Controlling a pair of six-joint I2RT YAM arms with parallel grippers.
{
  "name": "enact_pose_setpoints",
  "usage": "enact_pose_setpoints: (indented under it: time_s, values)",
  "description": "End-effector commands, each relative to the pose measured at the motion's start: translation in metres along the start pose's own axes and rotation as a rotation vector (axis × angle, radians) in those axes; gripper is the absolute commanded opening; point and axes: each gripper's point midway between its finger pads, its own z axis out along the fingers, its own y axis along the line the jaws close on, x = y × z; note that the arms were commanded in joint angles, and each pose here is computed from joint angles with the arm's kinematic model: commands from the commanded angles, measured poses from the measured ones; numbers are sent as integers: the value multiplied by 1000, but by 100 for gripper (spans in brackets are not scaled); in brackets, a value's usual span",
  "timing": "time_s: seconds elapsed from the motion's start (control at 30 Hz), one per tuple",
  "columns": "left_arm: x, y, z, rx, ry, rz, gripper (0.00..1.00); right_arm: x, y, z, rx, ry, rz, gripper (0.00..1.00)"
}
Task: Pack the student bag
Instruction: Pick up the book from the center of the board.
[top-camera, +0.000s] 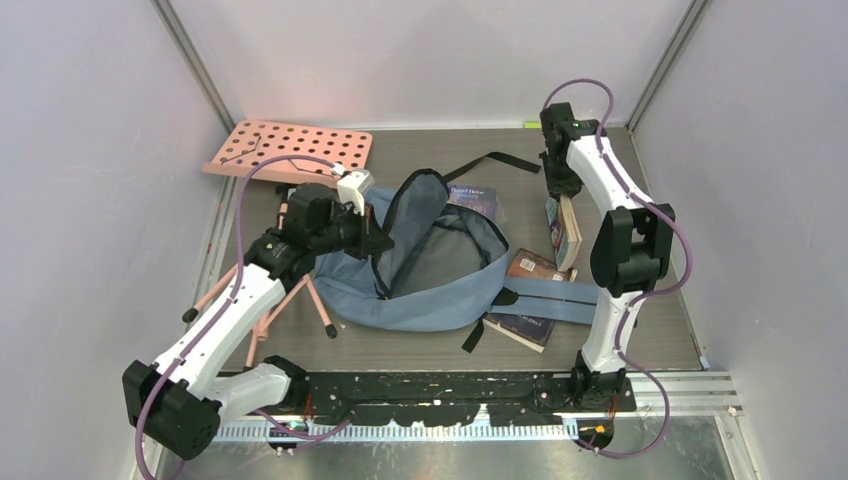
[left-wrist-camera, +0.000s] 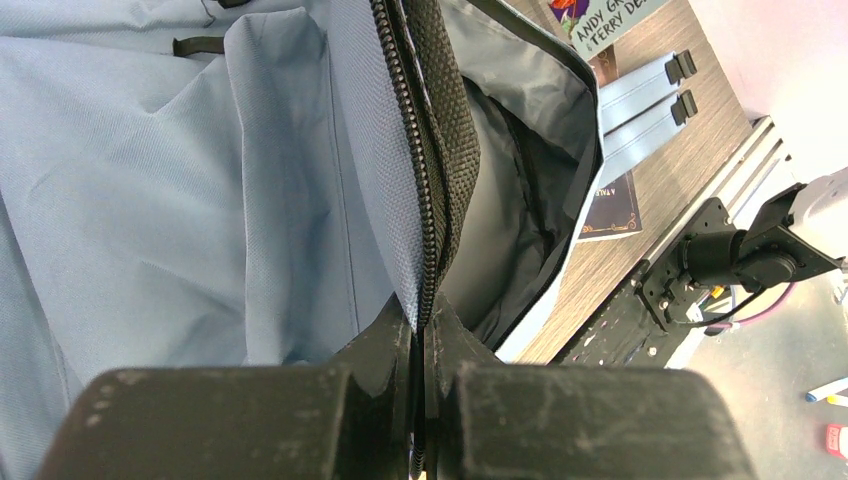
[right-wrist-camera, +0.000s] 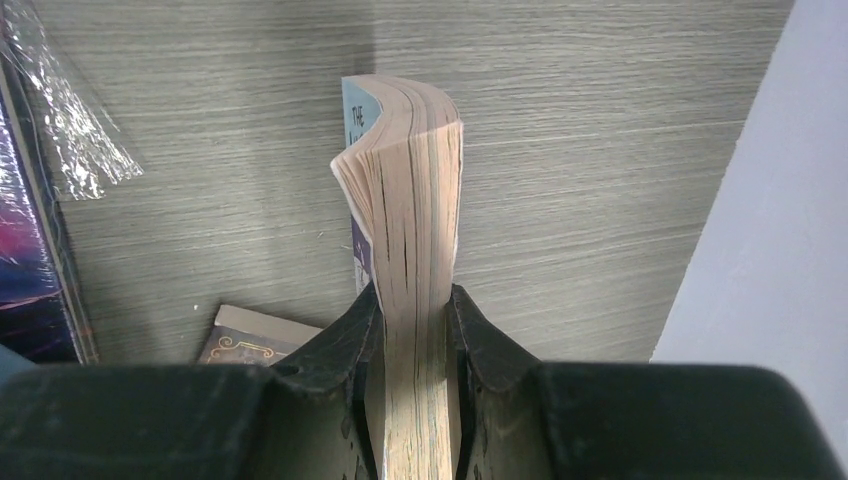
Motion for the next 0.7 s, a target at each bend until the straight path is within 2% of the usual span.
enact_pose_setpoints:
  time_s: [0.0, 0.3, 0.67]
  values:
    - [-21, -7, -12, 10, -81, 42, 0, -13, 7, -8, 16, -111, -33, 1]
    - [-19, -5, -12, 3, -80, 39, 0, -35, 4, -8, 53, -219, -47, 1]
    - [-18, -3, -11, -6, -78, 38, 0, -63, 9, 3, 52, -233, -99, 1]
